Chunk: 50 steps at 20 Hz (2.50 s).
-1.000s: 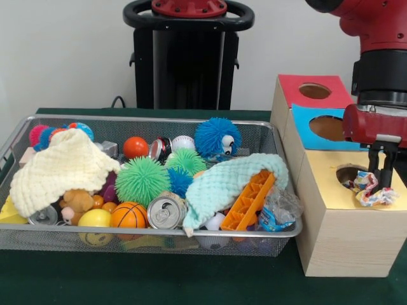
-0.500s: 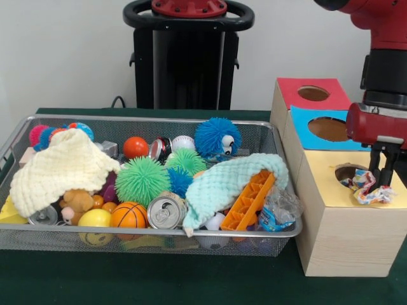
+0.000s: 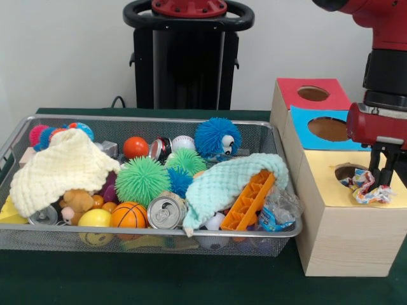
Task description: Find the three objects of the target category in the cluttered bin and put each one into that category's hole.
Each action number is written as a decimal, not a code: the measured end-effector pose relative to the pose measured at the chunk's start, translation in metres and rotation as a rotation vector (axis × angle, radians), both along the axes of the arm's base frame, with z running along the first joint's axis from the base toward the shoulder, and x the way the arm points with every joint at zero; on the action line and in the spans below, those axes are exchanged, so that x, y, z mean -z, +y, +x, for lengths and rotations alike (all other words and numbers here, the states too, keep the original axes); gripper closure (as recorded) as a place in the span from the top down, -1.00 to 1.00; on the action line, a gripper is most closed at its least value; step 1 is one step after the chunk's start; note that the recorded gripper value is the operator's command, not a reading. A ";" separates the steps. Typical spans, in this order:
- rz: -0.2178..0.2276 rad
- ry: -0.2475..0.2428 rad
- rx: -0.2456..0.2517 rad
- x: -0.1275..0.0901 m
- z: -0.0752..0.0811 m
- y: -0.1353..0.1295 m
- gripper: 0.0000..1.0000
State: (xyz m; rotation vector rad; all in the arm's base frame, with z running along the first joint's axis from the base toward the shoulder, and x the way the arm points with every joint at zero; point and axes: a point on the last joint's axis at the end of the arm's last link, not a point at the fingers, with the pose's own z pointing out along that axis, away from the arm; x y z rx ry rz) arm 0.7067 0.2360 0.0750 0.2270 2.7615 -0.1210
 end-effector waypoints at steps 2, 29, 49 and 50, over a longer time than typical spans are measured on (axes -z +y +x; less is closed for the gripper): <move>0.000 0.000 0.000 0.000 0.000 0.000 -1.00; 0.210 0.053 0.080 -0.002 0.013 -0.029 -1.00; 0.193 0.045 0.016 -0.002 0.009 -0.027 -1.00; 0.190 0.044 0.015 -0.002 0.009 -0.026 -1.00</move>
